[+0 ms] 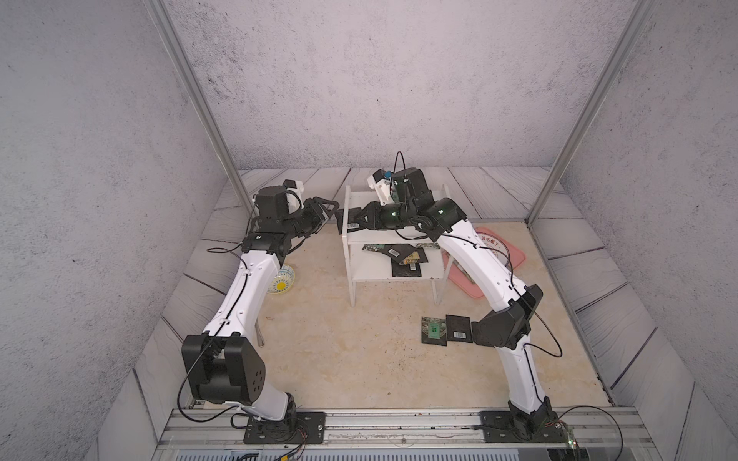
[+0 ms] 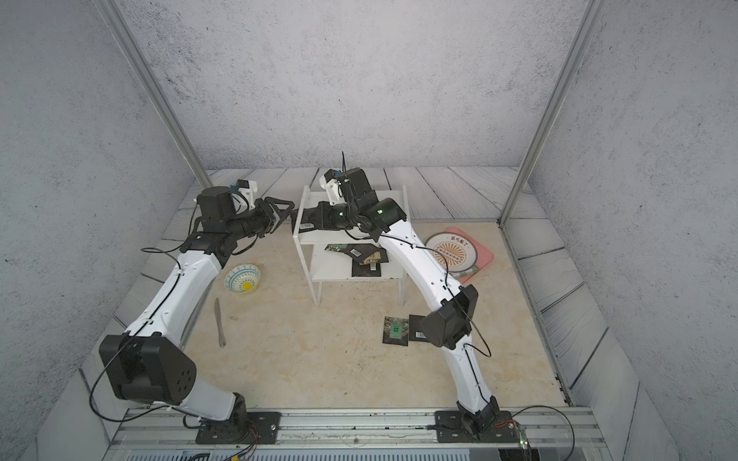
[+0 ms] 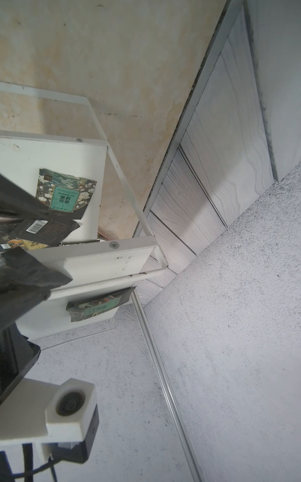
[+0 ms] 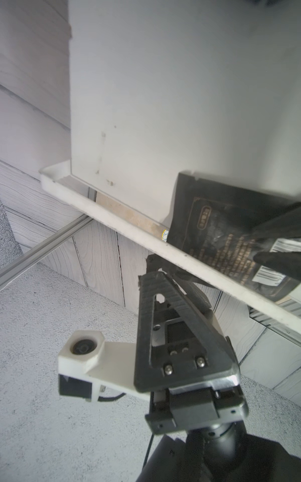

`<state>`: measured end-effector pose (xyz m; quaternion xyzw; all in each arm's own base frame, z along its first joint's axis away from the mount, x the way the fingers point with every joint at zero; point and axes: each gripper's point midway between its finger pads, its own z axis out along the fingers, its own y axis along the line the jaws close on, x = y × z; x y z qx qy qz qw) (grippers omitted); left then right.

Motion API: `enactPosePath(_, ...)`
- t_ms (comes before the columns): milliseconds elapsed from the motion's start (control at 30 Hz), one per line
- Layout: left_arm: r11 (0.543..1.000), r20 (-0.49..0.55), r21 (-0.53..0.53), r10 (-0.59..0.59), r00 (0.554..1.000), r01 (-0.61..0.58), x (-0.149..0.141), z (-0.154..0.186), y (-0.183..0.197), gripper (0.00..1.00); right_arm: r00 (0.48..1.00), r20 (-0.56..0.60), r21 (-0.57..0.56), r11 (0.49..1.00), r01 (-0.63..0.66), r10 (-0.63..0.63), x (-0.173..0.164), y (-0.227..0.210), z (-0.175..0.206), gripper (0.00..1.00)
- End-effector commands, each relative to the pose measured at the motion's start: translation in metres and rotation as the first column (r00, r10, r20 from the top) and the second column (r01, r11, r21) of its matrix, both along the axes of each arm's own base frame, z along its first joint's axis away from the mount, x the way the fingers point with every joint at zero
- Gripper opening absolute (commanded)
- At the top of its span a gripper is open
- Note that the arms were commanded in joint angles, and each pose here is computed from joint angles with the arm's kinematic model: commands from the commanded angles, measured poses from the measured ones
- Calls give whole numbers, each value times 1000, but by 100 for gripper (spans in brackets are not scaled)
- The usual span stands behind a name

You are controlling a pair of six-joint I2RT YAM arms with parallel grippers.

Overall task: Remove the tea bags from the shelf
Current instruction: Pick up the tea bag from the shelf.

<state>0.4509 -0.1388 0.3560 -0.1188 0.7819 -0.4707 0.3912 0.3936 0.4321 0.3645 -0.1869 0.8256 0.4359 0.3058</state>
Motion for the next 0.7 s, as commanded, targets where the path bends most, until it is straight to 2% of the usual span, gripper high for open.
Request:
enactPosePath(0, 1000, 14, -12, -29, 999, 29, -2, 0, -7, 37, 999, -27, -24, 999, -30, 30, -1, 10, -21, 16)
enactPosePath(267, 999, 17, -24, -38, 999, 38, -5, 1, -8, 8, 999, -19, -31, 999, -28, 27, -1, 7, -19, 17)
enactPosePath(367, 999, 18, -17, -33, 999, 33, -6, 3, -7, 1, 1000, -8, -35, 999, -26, 26, -3, 5, -16, 21)
enactPosePath(500, 1000, 18, 8, -9, 1000, 9, -10, 5, -1, 0, 1000, 15, -41, 999, -23, 23, -6, 0, -9, 32)
enactPosePath(667, 996, 24, 59, 58, 998, -60, -18, 8, 19, 0, 999, 53, -58, 998, -1, 4, -13, -14, 4, 40)
